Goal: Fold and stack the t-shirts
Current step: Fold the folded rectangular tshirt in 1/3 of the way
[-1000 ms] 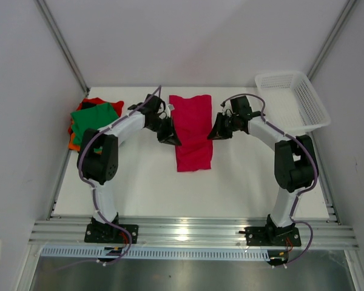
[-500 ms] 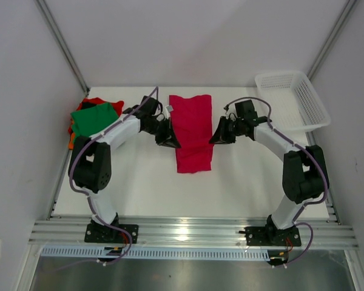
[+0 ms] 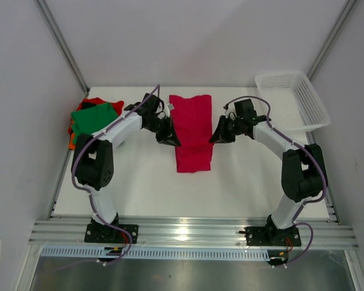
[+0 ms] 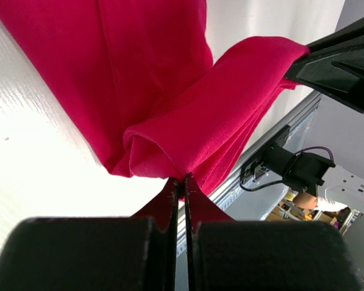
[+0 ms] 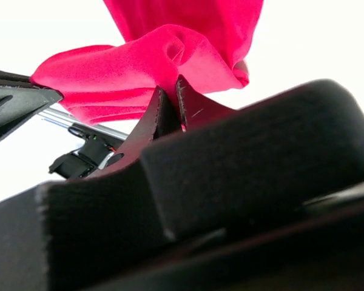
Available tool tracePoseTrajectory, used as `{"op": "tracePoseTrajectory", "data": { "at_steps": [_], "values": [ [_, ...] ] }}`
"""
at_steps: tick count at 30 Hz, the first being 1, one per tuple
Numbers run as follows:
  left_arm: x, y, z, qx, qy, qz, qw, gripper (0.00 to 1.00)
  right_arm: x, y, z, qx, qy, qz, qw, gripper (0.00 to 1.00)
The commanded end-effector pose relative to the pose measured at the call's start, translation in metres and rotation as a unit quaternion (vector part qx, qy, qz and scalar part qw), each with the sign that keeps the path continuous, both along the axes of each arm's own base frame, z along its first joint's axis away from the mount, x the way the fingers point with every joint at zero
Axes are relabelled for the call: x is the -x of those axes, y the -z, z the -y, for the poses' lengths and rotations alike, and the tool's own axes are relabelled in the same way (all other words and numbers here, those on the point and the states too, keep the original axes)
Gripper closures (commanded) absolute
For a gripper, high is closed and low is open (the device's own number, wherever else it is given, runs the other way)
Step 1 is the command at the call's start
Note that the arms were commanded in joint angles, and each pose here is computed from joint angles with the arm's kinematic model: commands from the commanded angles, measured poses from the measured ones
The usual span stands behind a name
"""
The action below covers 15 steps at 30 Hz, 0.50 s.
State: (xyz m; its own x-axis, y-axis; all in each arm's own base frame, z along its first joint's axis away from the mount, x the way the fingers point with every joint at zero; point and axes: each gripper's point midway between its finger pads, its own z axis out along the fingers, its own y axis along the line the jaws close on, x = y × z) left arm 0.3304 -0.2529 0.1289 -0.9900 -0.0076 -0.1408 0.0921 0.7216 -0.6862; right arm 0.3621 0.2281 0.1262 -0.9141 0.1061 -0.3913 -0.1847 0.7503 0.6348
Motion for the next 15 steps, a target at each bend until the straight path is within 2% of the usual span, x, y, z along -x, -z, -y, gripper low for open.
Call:
{"op": "tracePoseTrajectory", "data": {
  "at_steps": [1, 15],
  "values": [
    [0.0046, 0.0135, -0.0160, -0.030, -0.004, -0.013, 0.999, 0.99, -0.0207, 0.0055, 0.0223, 0.045, 0.031, 0.021, 0.998, 1.00],
    [0.0053, 0.0198, -0.0154, -0.031, -0.002, -0.022, 0.999, 1.00, -0.0231, 0.0070, 0.0221, 0.045, 0.030, 0.015, 0.998, 1.00]
  ]
}}
